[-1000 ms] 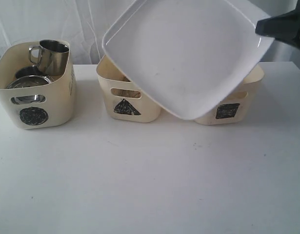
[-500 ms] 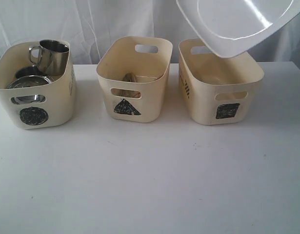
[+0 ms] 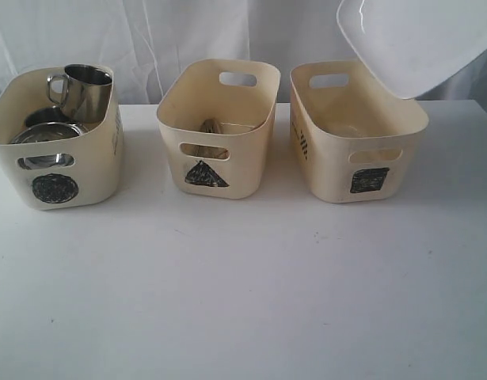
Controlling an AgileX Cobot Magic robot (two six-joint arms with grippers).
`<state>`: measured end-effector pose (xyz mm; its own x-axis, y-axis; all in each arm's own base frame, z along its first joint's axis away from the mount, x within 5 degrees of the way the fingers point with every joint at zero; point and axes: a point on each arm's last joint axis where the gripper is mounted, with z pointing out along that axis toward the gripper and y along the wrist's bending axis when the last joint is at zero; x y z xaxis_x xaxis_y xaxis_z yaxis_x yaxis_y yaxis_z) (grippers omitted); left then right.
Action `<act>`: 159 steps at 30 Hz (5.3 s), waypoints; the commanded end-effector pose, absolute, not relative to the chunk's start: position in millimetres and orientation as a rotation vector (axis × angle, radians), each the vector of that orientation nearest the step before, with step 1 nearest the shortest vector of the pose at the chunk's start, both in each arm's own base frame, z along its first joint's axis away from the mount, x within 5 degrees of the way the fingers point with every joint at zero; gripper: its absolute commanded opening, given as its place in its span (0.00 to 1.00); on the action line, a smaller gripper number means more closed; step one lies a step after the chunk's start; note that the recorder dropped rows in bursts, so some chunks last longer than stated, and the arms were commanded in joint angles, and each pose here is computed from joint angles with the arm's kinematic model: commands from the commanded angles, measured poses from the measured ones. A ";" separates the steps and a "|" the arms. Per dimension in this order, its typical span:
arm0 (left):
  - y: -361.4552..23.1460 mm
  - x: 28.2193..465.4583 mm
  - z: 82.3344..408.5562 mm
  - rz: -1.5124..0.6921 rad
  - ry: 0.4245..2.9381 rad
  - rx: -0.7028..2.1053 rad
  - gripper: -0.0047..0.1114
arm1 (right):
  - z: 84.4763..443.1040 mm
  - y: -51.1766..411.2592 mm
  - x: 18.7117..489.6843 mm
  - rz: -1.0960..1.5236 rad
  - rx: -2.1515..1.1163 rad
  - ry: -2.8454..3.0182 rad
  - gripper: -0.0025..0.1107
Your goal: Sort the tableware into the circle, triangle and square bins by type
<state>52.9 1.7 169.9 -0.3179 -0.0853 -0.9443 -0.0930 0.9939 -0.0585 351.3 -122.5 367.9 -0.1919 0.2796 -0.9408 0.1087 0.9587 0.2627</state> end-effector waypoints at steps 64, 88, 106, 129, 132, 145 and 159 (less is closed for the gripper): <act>1.5 52.9 169.5 0.001 1.892 -0.134 0.04 | 425.5 -61.1 348.3 0.059 0.089 1.616 0.11; 1.5 52.9 169.5 0.001 1.892 -0.134 0.04 | 321.6 18.2 62.9 0.151 -0.078 1.433 0.02; 1.5 52.9 169.5 0.001 1.892 -0.134 0.04 | 287.3 15.3 70.4 0.116 -0.084 1.530 0.02; 1.5 52.9 169.5 0.001 1.892 -0.134 0.04 | 199.6 -9.2 55.5 -0.099 0.180 1.625 0.02; 1.5 52.9 169.5 0.001 1.892 -0.134 0.04 | 183.0 -6.8 53.3 -0.088 0.163 1.811 0.02; 1.5 52.9 169.5 0.001 1.892 -0.134 0.04 | 183.0 -6.9 53.3 -0.206 0.015 1.823 0.02; 1.5 52.9 169.5 0.001 1.892 -0.134 0.04 | 183.0 -6.8 53.3 -0.202 0.017 1.822 0.02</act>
<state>52.9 1.7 169.9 -0.3179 -0.0853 -0.9443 -0.0930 0.9939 -0.0585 53.6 -6.4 183.5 -0.2601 -0.0801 -0.9622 0.1160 0.9867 -0.1135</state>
